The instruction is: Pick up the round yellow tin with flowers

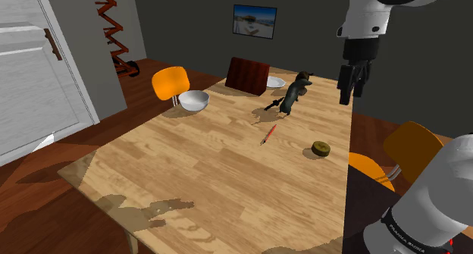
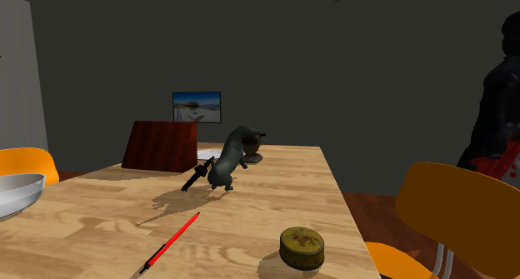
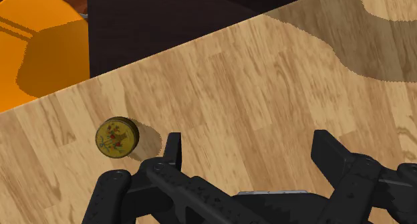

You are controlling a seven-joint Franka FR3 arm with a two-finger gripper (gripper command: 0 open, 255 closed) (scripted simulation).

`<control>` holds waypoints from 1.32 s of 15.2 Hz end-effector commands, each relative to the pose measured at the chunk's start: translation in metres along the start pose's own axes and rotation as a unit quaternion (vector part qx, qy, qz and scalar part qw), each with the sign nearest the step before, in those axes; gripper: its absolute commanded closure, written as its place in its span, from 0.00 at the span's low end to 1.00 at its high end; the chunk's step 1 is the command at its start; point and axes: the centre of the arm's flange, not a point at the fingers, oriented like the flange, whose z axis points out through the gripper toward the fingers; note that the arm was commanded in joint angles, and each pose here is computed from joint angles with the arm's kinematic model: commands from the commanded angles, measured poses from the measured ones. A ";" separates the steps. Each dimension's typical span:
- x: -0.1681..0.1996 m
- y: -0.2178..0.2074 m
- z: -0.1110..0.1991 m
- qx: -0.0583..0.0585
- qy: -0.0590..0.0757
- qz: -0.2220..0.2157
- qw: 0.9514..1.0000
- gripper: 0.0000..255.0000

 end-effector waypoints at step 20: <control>0.080 0.117 0.194 -0.083 -0.032 -0.164 0.982 0.00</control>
